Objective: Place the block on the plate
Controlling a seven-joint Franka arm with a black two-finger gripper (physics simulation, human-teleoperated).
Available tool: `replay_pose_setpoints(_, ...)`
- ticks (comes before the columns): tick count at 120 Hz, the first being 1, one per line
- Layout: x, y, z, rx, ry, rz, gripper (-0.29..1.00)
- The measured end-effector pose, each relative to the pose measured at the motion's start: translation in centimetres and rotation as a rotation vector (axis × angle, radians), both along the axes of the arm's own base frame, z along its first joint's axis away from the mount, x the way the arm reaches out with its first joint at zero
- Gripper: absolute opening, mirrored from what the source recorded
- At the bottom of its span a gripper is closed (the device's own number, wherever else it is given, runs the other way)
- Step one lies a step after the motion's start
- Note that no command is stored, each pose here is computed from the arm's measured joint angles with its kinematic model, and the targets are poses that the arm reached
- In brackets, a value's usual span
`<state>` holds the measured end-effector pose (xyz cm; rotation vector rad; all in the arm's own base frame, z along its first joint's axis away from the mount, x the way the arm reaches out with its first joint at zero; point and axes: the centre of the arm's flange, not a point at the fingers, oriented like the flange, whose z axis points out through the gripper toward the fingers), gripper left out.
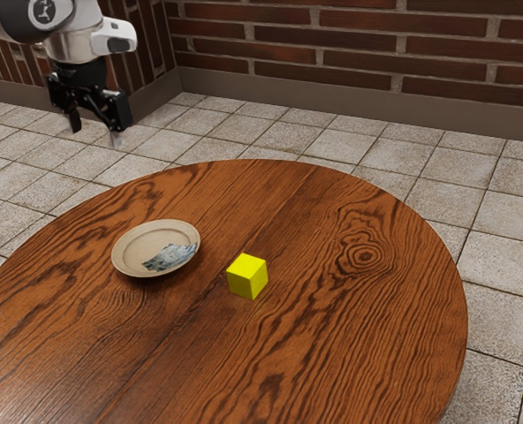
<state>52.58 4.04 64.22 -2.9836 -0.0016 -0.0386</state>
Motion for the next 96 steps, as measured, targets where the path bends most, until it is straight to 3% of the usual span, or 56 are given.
replay_pose_setpoints(28, 0.6, -0.1, -0.9, 0.011, 0.012, -0.012, 0.7)
replay_pose_setpoints(41, 3.2, -0.4, -6.0, 0.017, 0.096, -0.013, 0.7)
replay_pose_setpoints(53, 5.8, -2.1, -11.0, -0.027, 0.138, -0.028, 0.7)
replay_pose_setpoints(70, 7.8, -9.8, -15.0, -0.079, 0.138, -0.128, 0.7)
replay_pose_setpoints(96, 10.2, -13.2, -21.7, -0.153, 0.134, -0.128, 0.7)
